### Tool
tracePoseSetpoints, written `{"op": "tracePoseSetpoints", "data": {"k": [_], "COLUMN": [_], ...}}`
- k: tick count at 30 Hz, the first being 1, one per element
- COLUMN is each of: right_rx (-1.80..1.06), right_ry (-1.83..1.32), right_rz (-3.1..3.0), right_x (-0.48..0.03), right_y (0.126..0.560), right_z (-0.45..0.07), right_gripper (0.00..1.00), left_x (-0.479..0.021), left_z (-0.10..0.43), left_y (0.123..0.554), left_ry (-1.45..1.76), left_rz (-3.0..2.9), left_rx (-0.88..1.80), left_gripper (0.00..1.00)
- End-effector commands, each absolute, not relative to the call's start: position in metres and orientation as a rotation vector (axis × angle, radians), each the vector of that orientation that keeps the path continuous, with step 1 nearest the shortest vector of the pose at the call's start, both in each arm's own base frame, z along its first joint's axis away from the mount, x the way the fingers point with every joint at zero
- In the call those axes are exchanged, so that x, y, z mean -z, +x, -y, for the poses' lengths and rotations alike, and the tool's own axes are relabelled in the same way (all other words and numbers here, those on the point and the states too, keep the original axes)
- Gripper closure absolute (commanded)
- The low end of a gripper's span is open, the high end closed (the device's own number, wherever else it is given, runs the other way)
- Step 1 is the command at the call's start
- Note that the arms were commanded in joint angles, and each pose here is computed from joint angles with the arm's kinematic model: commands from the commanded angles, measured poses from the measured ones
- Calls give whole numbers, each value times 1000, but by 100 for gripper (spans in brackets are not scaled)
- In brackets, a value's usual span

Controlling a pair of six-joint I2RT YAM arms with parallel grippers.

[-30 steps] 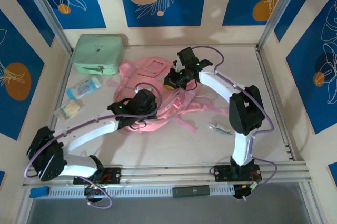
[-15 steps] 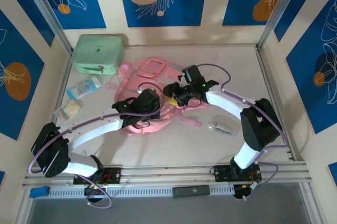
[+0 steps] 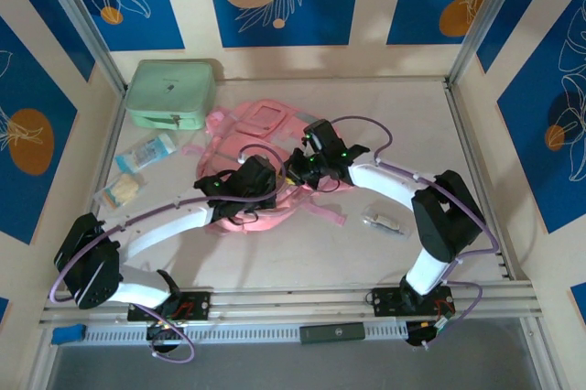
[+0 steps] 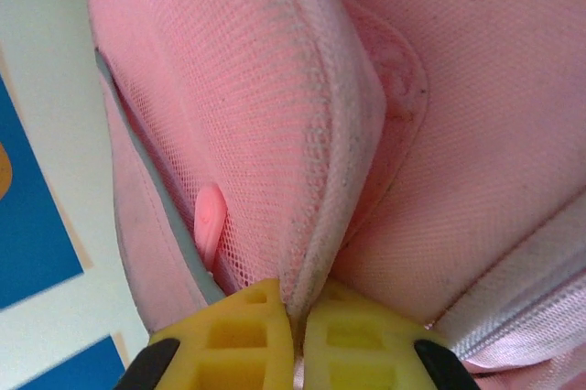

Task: Pack the student bag
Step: Unzip the student bag at the top-center of the table.

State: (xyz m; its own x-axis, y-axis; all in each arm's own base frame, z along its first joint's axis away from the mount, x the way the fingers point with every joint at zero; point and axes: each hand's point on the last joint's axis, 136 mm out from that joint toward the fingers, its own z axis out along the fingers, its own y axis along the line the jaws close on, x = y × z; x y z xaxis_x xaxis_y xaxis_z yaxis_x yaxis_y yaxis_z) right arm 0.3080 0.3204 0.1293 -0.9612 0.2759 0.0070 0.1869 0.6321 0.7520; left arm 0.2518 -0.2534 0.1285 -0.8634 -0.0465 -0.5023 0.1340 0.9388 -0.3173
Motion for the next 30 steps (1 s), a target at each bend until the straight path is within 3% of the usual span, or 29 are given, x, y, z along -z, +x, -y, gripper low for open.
{"op": "tracePoseSetpoints", "data": {"k": [1,7,12,14,21,25,30], "right_rx": [-1294,-1302,-1120,-1178,-1357,-1408,-1437], "right_ry": [155,159,190,185,245,347,500], "right_rz": [-2702,-2695,-2667,-2651,-2663,-2703,-2704], "right_x": [-156,-171,-174,-178,-181,-165,-144], "right_y": [309,332,370,378,345,306,275], "right_z": [-303,-241,-218,-225,-253,-268,-286], "right_gripper": [100,100,100,99,57,48,46], "left_x": [-127,-111,-120,-123,-129,-129,-127], "left_z": [232,181,185,195,236,249,249], "left_y": [226,199,200,207,230,235,235], "left_ry": [131,194,222,227,200,208,199], "left_rz": [-2624,-2717,-2698,-2688,-2620,-2609,-2610], "left_rx": [434,270,296,329,504,556,563], "left_gripper": [100,100,100,100,100,100,100]}}
